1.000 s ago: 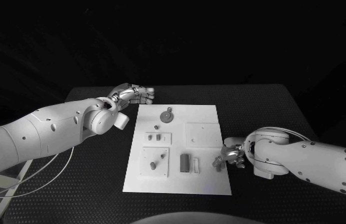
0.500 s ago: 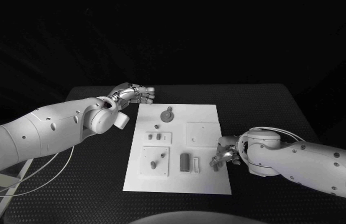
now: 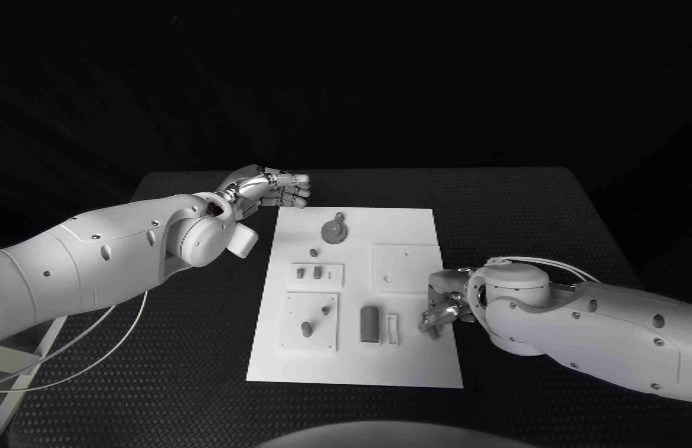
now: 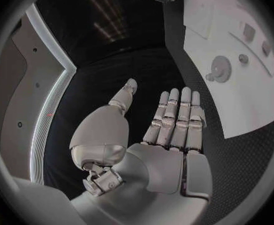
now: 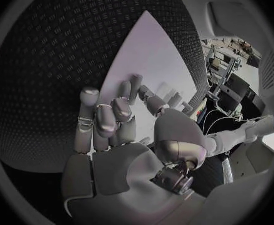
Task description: Assemble the parts on the task board
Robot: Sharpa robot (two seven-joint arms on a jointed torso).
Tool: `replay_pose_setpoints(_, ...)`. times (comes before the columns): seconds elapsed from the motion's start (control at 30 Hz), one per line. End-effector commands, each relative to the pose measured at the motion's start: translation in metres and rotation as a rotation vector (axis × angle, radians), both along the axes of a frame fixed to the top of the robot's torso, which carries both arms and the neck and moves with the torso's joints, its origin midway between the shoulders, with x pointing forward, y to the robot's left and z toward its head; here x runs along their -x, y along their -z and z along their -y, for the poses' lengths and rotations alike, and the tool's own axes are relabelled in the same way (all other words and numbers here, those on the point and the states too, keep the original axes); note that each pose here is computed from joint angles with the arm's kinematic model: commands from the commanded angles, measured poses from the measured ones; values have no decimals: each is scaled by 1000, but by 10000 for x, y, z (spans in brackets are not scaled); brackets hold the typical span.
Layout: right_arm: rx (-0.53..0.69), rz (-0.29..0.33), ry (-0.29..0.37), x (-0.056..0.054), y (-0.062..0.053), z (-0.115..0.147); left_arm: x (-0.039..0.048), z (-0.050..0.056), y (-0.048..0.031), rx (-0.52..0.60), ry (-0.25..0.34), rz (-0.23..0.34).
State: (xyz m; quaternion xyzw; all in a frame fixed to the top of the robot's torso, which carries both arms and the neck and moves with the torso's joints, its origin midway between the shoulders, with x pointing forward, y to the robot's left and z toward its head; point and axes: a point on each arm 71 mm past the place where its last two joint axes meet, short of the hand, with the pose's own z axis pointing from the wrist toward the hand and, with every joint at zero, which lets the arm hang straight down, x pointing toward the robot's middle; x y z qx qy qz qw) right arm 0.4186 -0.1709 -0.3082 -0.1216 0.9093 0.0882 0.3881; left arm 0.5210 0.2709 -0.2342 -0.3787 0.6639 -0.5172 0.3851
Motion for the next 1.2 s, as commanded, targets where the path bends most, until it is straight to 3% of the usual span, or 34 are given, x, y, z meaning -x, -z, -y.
replay_pose_setpoints(0.03, 90, 7, -21, 66, 150, 71, 6, 30, -11, 16, 18, 0)
replay_pose_setpoints(0.17, 82, 5, -20, 76, 148, 62, 6, 23, -11, 15, 16, 1)
replay_pose_setpoints(0.33, 31, -41, 21, 104, 158, 62, 6, 33, -11, 15, 18, 0)
replay_pose_setpoints(0.67, -123, -171, 171, 159, 179, 108, 6, 31, -11, 15, 17, 0)
replay_pose_setpoints(1.03, -282, -211, 336, 91, 100, 162, 3, 37, -9, 14, 18, -1)
replay_pose_setpoints(1.2, -331, -221, 378, 85, 62, 143, 3, 40, -7, 14, 18, -2)
